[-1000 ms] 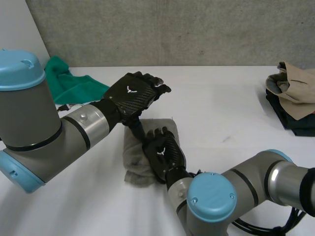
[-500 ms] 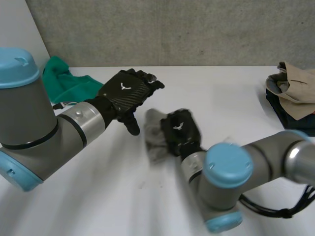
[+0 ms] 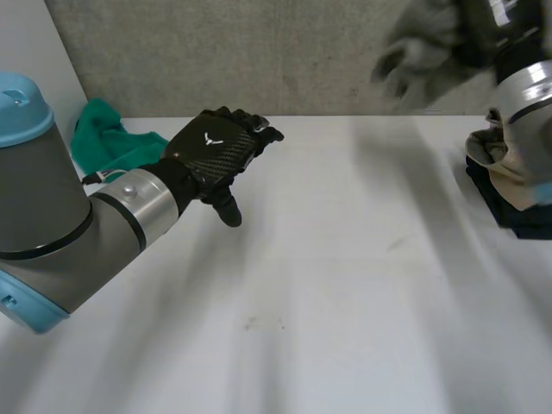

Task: Fold the laundry.

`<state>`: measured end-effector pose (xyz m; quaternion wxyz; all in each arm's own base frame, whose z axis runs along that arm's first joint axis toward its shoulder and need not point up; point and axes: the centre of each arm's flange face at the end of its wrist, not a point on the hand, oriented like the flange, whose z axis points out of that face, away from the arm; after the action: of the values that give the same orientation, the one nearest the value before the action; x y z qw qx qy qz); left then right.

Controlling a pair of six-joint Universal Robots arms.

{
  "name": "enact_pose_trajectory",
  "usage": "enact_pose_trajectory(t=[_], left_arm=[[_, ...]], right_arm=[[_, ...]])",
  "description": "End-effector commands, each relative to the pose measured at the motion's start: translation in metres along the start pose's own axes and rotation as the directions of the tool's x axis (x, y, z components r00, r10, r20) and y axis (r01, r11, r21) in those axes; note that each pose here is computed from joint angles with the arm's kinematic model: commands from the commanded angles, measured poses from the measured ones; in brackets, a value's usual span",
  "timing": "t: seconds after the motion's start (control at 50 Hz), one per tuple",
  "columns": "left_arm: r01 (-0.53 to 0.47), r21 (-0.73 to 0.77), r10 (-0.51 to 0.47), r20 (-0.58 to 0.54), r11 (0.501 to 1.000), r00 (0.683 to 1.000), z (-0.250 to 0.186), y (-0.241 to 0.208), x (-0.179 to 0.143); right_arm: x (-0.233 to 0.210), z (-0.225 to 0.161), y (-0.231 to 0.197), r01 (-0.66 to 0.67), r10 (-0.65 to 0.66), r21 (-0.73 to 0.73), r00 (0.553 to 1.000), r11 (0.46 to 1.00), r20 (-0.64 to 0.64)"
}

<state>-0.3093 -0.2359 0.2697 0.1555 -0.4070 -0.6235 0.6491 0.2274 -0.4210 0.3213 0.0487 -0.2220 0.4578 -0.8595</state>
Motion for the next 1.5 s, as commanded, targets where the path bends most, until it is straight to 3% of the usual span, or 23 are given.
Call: enact_pose_trajectory(t=[0.02, 0.16, 0.24, 0.32, 0.42, 0.64, 0.78, 0.92, 1.0, 1.08, 1.16, 1.18, 1.22, 1.26, 1.28, 1.32, 1.34, 1.4, 1.42, 1.46, 1.5], left_arm=[[0.004, 0.015, -0.004, 0.004, 1.000, 1.000, 0.000, -0.004, -0.001], [0.004, 0.015, -0.004, -0.002, 1.000, 1.000, -0.001, -0.003, 0.002], [0.005, 0.007, -0.005, -0.009, 1.000, 1.000, -0.001, -0.001, 0.005], [0.009, -0.008, -0.009, -0.010, 1.000, 1.000, -0.002, 0.003, 0.007], [0.013, -0.024, -0.013, -0.006, 1.000, 1.000, -0.002, 0.007, 0.009], [0.008, -0.025, -0.008, -0.013, 1.000, 1.000, -0.003, 0.007, 0.012], [0.001, -0.012, -0.001, -0.009, 1.000, 1.000, -0.003, 0.003, 0.011], [0.000, 0.001, 0.000, -0.009, 1.000, 1.000, -0.003, -0.001, 0.011], [0.001, 0.002, -0.001, -0.018, 1.000, 1.000, -0.004, -0.002, 0.015], [0.002, 0.003, -0.002, -0.021, 1.000, 1.000, -0.006, -0.003, 0.016], [0.002, 0.010, -0.002, -0.014, 1.000, 1.000, -0.007, -0.005, 0.014], [0.002, 0.010, -0.001, -0.010, 1.000, 1.000, -0.007, -0.005, 0.013], [0.001, 0.012, -0.001, -0.007, 1.000, 1.000, -0.007, -0.006, 0.011], [-0.004, 0.028, 0.004, 0.011, 1.000, 1.000, -0.006, -0.009, 0.006], [-0.008, 0.036, 0.007, 0.021, 0.999, 1.000, -0.006, -0.011, 0.004], [-0.015, 0.050, 0.012, 0.050, 0.999, 0.999, -0.005, -0.013, -0.001], [-0.026, 0.069, 0.020, 0.094, 0.997, 0.995, -0.003, -0.016, -0.009], [-0.048, 0.101, 0.030, 0.169, 0.994, 0.985, -0.001, -0.022, -0.023], [-0.064, 0.126, 0.034, 0.227, 0.990, 0.973, 0.001, -0.026, -0.036], [-0.083, 0.151, 0.037, 0.284, 0.985, 0.958, 0.003, -0.030, -0.049], [-0.114, 0.184, 0.040, 0.361, 0.976, 0.932, 0.004, -0.035, -0.071]], right_arm=[[0.092, 0.014, 0.035, 0.009, -0.005, 0.073, 0.999, 0.997, -0.048], [0.156, -0.010, 0.103, -0.023, 0.027, 0.067, 0.998, 0.997, -0.058], [0.185, -0.043, 0.161, -0.060, 0.061, 0.028, 0.997, 0.998, -0.050], [0.193, -0.081, 0.205, -0.097, 0.094, -0.076, 0.995, 0.992, -0.039], [0.201, -0.117, 0.231, -0.089, 0.088, -0.159, 0.996, 0.983, -0.014], [0.198, -0.136, 0.235, -0.053, 0.057, -0.185, 0.998, 0.981, 0.019], [0.204, -0.125, 0.193, -0.075, 0.074, -0.204, 0.997, 0.976, -0.009], [0.214, -0.127, 0.156, -0.169, 0.151, -0.304, 0.985, 0.937, -0.083], [0.229, -0.142, 0.138, -0.208, 0.158, -0.392, 0.975, 0.896, -0.157], [0.247, -0.168, 0.132, -0.187, 0.065, -0.518, 0.967, 0.835, -0.245], [0.281, -0.197, 0.127, -0.084, -0.189, -0.682, 0.930, 0.726, -0.316], [0.299, -0.207, 0.122, -0.030, -0.327, -0.753, 0.889, 0.657, -0.320], [0.314, -0.212, 0.116, 0.029, -0.461, -0.813, 0.835, 0.582, -0.300], [0.334, -0.211, 0.105, 0.099, -0.629, -0.867, 0.729, 0.489, -0.271], [0.339, -0.208, 0.101, 0.116, -0.669, -0.873, 0.692, 0.474, -0.271], [0.343, -0.197, 0.094, 0.146, -0.706, -0.859, 0.645, 0.491, -0.294], [0.340, -0.180, 0.085, 0.186, -0.708, -0.815, 0.623, 0.548, -0.333], [0.330, -0.152, 0.058, 0.252, -0.683, -0.718, 0.610, 0.649, -0.403], [0.320, -0.136, 0.033, 0.298, -0.660, -0.642, 0.604, 0.707, -0.446], [0.304, -0.120, 0.009, 0.331, -0.620, -0.556, 0.618, 0.763, -0.483], [0.267, -0.097, -0.020, 0.363, -0.537, -0.410, 0.686, 0.837, -0.491]])
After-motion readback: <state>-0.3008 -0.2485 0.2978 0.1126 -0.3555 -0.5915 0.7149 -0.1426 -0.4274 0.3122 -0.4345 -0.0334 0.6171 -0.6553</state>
